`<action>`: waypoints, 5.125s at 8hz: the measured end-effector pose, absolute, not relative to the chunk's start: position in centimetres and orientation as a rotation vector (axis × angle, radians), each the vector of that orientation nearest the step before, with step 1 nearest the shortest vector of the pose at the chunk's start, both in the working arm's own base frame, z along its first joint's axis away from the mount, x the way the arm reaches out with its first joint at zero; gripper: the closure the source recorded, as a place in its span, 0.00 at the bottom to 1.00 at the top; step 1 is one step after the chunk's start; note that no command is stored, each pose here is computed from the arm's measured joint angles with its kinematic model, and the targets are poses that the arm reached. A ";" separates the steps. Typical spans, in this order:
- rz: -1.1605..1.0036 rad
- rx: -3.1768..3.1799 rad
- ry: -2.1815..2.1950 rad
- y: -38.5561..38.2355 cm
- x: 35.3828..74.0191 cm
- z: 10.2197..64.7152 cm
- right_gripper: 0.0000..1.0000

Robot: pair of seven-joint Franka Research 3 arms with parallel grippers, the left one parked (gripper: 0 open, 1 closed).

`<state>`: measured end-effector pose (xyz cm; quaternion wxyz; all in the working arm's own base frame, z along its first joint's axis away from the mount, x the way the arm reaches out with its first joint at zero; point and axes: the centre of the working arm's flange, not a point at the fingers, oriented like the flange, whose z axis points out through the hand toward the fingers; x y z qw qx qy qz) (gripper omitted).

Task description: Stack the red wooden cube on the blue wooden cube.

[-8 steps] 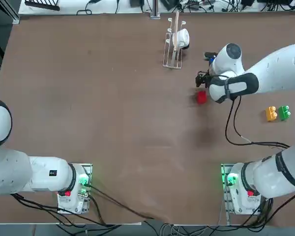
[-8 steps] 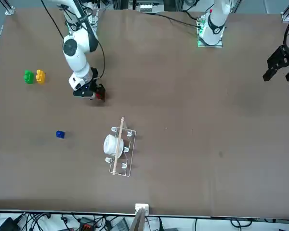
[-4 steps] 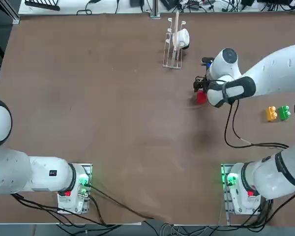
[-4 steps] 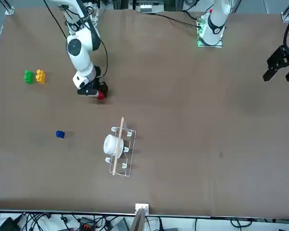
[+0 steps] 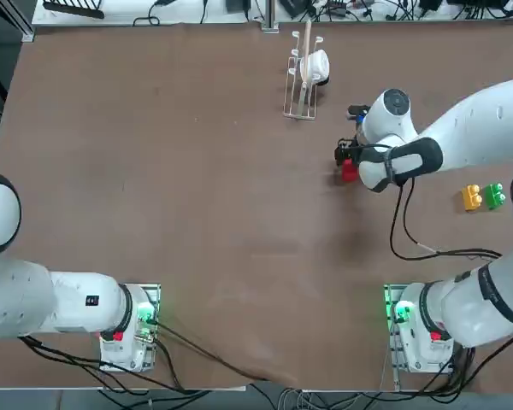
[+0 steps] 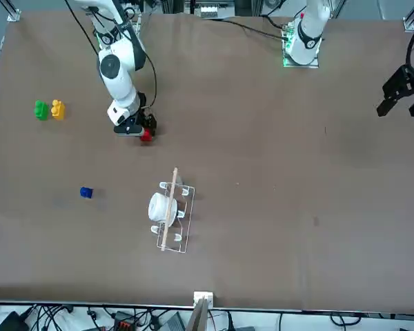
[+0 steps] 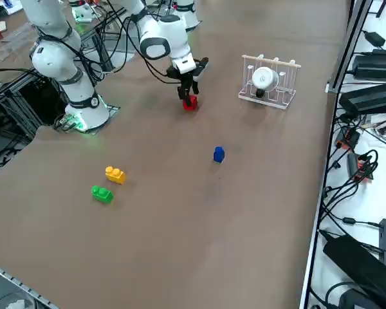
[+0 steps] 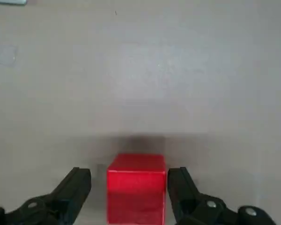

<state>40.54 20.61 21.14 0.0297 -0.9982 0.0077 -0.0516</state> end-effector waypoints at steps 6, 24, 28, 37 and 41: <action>-0.099 -3.098 0.023 20.2 39.7 19.4 0.01; -0.094 -3.143 -0.317 -0.4 64.6 34.2 0.30; 0.001 -3.132 -0.338 -3.5 64.8 30.0 0.30; 0.041 -3.079 -0.184 -5.3 64.7 26.6 0.30; 0.042 -3.079 -0.181 -5.3 64.7 25.7 0.30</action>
